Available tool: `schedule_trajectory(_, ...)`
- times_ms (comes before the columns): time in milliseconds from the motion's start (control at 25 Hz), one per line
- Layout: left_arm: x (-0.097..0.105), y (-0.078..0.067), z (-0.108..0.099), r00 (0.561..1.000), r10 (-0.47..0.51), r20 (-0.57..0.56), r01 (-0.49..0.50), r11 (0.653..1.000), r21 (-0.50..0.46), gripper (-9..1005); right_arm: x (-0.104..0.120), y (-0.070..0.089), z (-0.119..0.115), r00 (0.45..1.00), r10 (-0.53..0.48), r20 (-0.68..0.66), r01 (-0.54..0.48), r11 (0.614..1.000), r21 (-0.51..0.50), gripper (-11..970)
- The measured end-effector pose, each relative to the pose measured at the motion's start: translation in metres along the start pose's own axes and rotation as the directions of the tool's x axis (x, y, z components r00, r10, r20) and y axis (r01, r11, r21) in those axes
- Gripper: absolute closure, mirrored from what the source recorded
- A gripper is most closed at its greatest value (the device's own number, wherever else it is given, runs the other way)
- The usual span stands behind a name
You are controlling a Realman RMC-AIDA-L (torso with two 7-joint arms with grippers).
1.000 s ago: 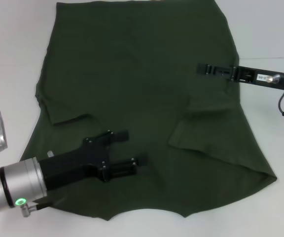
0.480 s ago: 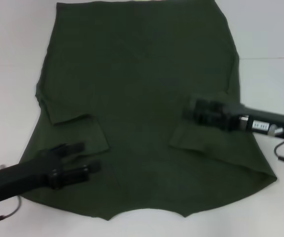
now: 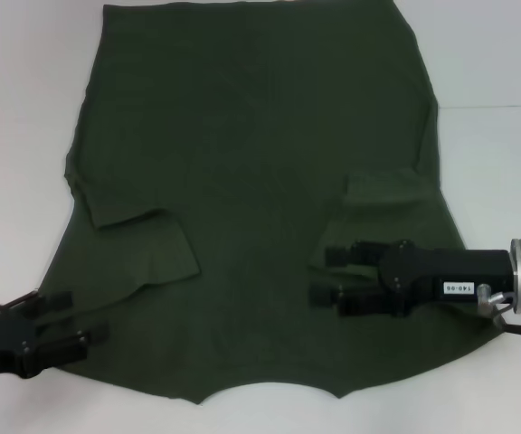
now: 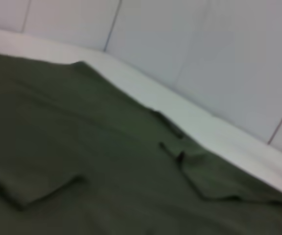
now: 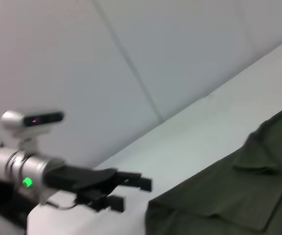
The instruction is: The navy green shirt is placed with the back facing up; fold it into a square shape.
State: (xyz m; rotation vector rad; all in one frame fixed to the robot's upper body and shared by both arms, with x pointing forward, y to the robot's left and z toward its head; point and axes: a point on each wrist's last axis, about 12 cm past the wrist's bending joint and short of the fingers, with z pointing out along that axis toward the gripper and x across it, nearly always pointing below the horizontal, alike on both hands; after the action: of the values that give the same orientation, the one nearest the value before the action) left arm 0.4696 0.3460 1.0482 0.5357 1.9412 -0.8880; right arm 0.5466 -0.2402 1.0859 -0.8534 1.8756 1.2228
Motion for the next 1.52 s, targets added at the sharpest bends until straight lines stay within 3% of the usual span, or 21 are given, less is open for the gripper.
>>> schedule_trajectory(360, 0.015, 0.010, -0.013, 0.999, -0.032, -0.036, 0.027, 0.991, -0.131, 58, -0.012, 0.002, 0.003, 0.998, -0.021, -0.054, 0.019, 0.999, -0.038, 34)
schedule_trajectory(760, 0.026, 0.021, -0.006, 0.995, -0.042, -0.090, 0.017, 0.966, -0.258, 58, -0.017, 0.000, 0.002, 0.999, -0.017, -0.037, 0.017, 1.000, -0.023, 35)
schedule_trajectory(1520, 0.023, 0.022, -0.009, 0.995, -0.028, -0.098, 0.000, 0.963, -0.269, 59, -0.020, -0.002, -0.002, 1.000, -0.013, -0.014, 0.013, 1.000, -0.009, 38)
